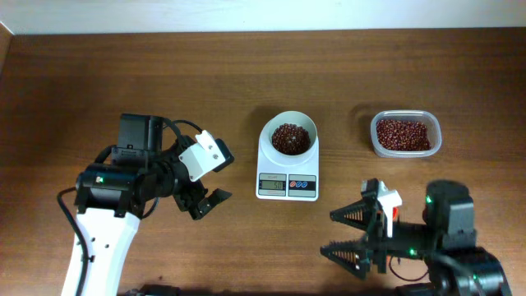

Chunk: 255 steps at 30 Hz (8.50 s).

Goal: Scoop and weigh 50g on scale

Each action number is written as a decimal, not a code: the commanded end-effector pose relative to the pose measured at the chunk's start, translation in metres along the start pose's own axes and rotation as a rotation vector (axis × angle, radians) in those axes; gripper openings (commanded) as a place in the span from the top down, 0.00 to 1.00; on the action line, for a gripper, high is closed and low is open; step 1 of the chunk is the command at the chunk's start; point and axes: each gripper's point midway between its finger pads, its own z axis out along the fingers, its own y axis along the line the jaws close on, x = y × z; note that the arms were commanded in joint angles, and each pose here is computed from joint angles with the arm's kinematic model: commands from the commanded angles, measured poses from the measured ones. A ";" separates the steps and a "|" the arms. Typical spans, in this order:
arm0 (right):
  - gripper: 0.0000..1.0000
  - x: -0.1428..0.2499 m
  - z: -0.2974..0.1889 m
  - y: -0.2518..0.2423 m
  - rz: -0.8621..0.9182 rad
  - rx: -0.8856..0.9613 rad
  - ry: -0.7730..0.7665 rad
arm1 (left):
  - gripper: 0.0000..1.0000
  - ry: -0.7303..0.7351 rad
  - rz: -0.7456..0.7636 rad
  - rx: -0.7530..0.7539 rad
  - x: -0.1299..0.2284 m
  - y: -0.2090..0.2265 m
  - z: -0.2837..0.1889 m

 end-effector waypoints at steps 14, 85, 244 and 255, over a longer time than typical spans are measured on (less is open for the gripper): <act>0.01 -0.011 -0.030 0.009 -0.293 0.284 -0.138 | 0.01 -0.014 0.000 -0.013 -0.005 0.003 -0.004; 0.01 -0.012 -0.147 -0.064 -0.333 1.193 -0.374 | 0.01 -0.014 0.000 -0.013 -0.005 0.003 -0.004; 0.01 0.008 -0.132 -0.189 -0.387 1.271 -0.540 | 0.01 -0.713 -0.275 -0.844 0.090 0.038 -0.001; 0.01 0.008 -0.132 -0.189 -0.387 1.271 -0.540 | 0.01 -0.694 -0.345 -0.912 0.102 0.047 -0.006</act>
